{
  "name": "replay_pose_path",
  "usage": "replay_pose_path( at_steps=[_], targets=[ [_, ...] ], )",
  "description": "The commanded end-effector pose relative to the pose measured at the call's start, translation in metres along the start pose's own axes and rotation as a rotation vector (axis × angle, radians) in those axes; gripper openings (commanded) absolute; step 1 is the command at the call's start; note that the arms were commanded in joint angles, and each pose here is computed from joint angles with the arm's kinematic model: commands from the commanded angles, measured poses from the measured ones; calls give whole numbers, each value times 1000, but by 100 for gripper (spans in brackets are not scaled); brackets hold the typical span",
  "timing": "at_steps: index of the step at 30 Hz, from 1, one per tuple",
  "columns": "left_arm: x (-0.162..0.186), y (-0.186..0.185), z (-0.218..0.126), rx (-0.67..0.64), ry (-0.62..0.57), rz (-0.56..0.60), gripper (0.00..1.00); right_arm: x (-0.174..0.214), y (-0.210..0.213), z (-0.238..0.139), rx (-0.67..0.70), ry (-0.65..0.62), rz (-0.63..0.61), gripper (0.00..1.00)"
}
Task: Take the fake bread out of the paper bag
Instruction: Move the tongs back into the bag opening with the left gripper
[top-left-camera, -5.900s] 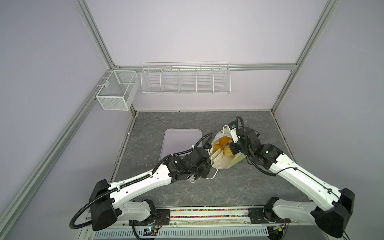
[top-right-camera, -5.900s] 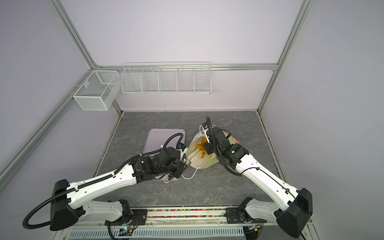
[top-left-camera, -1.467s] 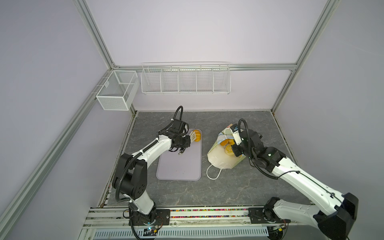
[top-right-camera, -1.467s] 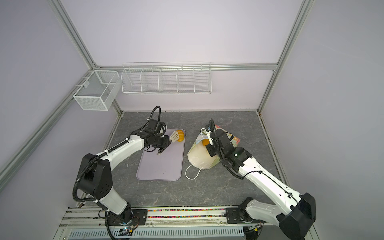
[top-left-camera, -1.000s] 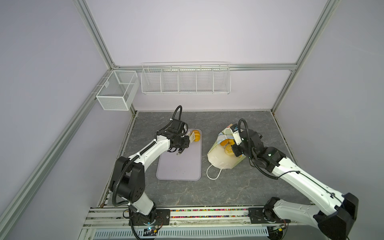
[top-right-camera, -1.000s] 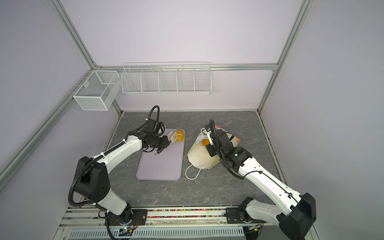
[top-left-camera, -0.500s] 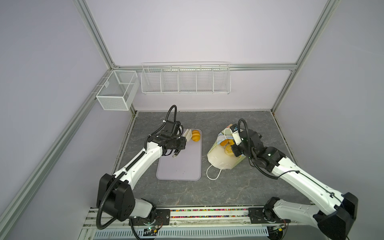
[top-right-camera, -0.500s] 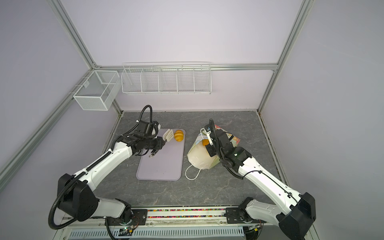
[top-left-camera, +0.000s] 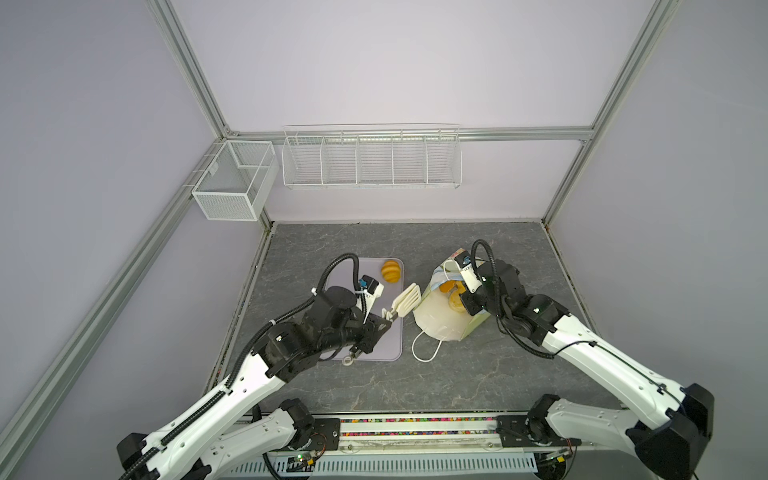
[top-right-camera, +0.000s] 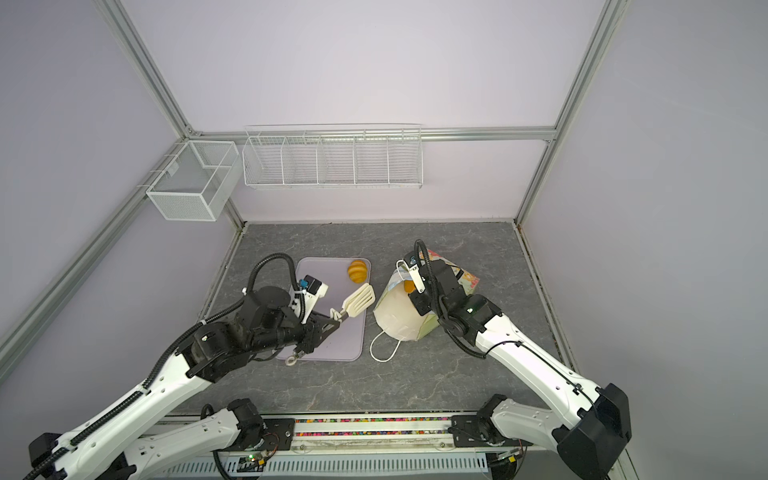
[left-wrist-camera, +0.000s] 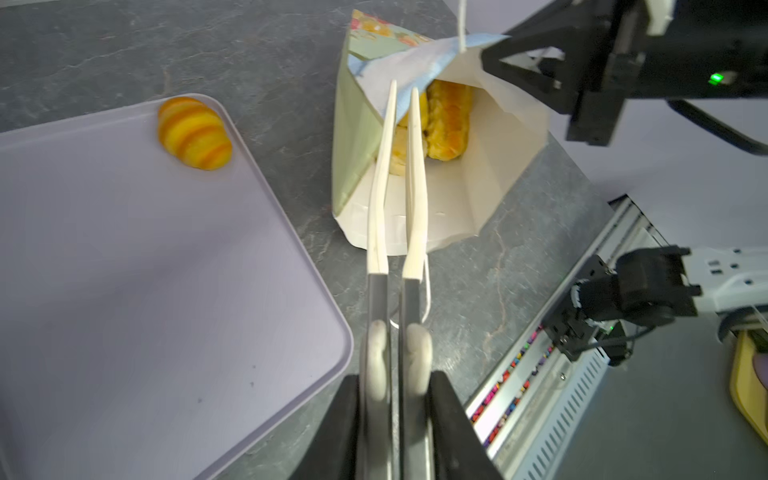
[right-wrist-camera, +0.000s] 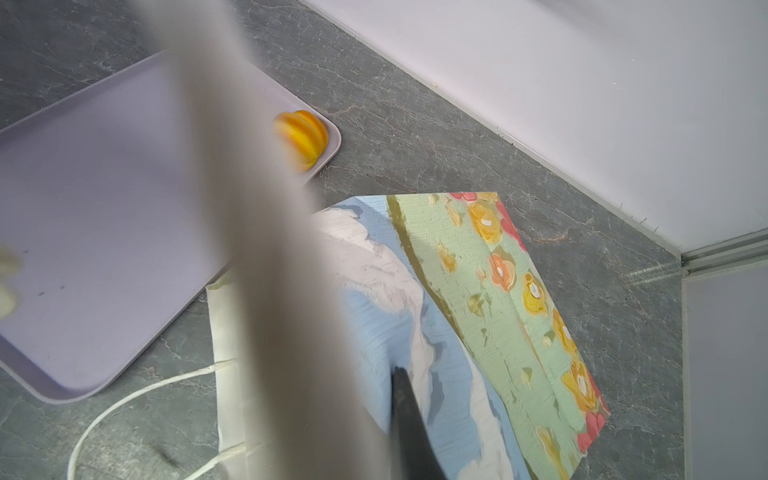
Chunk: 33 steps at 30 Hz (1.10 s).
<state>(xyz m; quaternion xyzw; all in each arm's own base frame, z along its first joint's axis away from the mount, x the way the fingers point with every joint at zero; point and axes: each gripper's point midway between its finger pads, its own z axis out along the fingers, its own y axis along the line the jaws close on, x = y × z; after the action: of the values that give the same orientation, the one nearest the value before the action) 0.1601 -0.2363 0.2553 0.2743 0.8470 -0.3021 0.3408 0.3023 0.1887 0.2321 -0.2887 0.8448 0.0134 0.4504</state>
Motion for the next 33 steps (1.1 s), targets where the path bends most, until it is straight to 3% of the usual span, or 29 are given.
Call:
replay_pose_path(
  at_steps=[1,8,13,18,23,33],
  targets=[
    [14,-10,3,3,-18,4,27,6,1,0,-11,-1,-29,7],
    [25,-35,43,27,-15,12,26,5,8,-13,-67,-36,-57,7],
    [4,-45,79,28,-61,-94,25,0,13,-23,-101,-79,-54,7],
    [-12,-55,110,37,-91,-106,29,4,11,-22,-89,-73,-30,7],
    [-24,-53,130,-13,-111,-92,33,2,11,-22,-84,-73,9,7],
    [-36,-53,160,-47,-142,-187,39,0,6,-19,-49,-71,48,7]
  ],
)
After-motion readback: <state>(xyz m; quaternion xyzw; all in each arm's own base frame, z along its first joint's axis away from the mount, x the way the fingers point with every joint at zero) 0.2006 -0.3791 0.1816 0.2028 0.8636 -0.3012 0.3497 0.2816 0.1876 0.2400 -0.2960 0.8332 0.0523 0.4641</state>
